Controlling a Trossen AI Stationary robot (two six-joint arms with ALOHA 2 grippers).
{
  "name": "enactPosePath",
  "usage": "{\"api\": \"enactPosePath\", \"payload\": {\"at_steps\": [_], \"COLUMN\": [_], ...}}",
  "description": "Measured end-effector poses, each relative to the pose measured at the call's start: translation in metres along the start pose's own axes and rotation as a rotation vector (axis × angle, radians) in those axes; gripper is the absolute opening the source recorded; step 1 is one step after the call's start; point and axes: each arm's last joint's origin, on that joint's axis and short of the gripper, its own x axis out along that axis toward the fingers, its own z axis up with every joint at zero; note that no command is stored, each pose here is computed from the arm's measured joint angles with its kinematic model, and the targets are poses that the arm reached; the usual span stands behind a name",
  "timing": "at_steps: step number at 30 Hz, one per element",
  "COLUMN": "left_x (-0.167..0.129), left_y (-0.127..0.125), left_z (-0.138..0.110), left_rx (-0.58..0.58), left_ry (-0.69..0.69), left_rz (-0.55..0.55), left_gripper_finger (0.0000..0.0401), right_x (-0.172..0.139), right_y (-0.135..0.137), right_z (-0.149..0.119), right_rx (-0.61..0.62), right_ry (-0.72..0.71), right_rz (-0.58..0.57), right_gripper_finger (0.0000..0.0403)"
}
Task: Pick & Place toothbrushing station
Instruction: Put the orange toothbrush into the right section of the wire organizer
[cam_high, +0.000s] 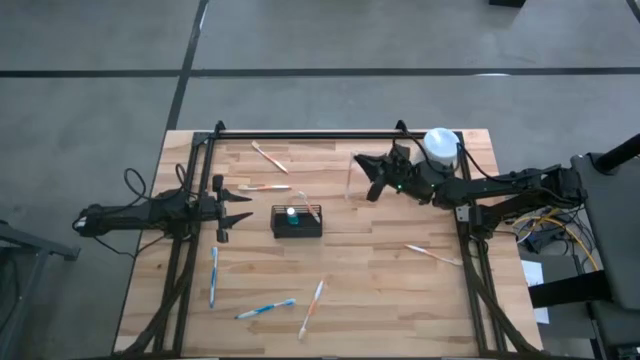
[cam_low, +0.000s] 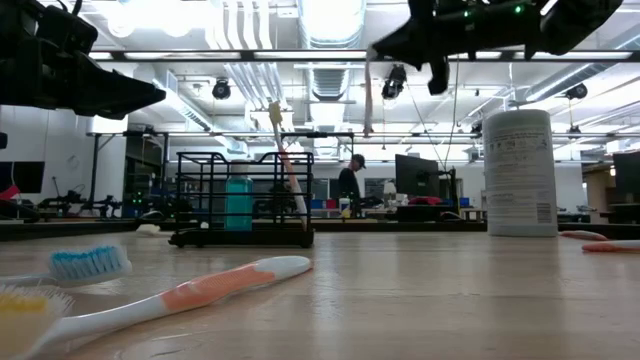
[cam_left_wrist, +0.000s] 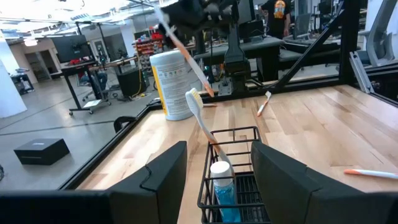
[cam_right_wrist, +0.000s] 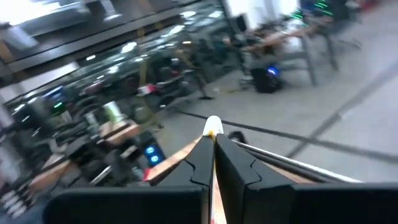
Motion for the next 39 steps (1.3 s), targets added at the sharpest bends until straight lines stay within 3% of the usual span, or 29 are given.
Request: {"api": "enactPosePath", "payload": {"at_steps": [13,19,27,33,39], "left_x": [0.000,0.000,0.000,0.000,0.000], "left_y": [0.000,0.000,0.000,0.000,0.000], "left_z": [0.000,0.000,0.000,0.000,0.000], "left_rx": [0.000,0.000,0.000,0.000,0.000], "left_ry": [0.000,0.000,0.000,0.000,0.000], "left_rz": [0.000,0.000,0.000,0.000,0.000], "left_gripper_finger": [0.0186,0.0187,0.0186,0.0187,0.0186], "right_x": [-0.002,0.005,0.038,0.049,0.060], "right_y": [0.012,0.017,0.027,0.030,0.024], "right_z": [0.011,0.010,0.000,-0.007,-0.033], "right_rx": [-0.270,-0.296,-0.314,-0.272,-0.232], "right_ry": [-0.084,-0.091,-0.048,-0.086,-0.076], "right_rz": [0.295,0.356,0.419,0.473,0.484], "right_gripper_finger": [0.0008,0.0008,0.0008,0.0008,0.0008]}}
